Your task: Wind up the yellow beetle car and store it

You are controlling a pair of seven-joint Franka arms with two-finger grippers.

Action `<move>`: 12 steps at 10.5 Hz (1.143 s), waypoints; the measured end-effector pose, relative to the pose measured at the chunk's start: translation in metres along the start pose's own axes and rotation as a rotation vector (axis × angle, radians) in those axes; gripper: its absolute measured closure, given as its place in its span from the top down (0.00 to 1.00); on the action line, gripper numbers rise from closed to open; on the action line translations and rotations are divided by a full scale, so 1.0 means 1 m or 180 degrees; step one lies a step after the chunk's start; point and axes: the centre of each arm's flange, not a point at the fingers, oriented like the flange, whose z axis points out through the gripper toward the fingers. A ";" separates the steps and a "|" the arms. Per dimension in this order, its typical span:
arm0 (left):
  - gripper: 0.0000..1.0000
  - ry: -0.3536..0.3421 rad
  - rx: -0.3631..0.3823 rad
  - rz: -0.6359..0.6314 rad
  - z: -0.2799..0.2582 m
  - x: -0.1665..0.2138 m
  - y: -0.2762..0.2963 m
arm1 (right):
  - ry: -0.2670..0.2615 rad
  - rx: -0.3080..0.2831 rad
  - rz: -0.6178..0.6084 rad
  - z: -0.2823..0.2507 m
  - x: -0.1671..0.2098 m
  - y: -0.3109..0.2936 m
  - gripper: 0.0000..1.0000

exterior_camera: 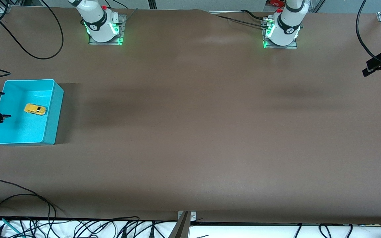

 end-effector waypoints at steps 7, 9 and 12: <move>1.00 0.0000 0.0002 0.0021 0.000 0.000 0.004 | 0.0469 0.0470 -0.2925 -0.101 -0.133 0.001 1.00; 1.00 -0.0002 0.0002 0.0023 0.000 0.000 0.004 | 0.0405 0.0412 -0.3223 -0.110 -0.173 0.000 1.00; 1.00 -0.0004 0.0002 0.0022 0.000 0.000 0.004 | 0.0416 0.0412 -0.3319 -0.123 -0.190 0.008 1.00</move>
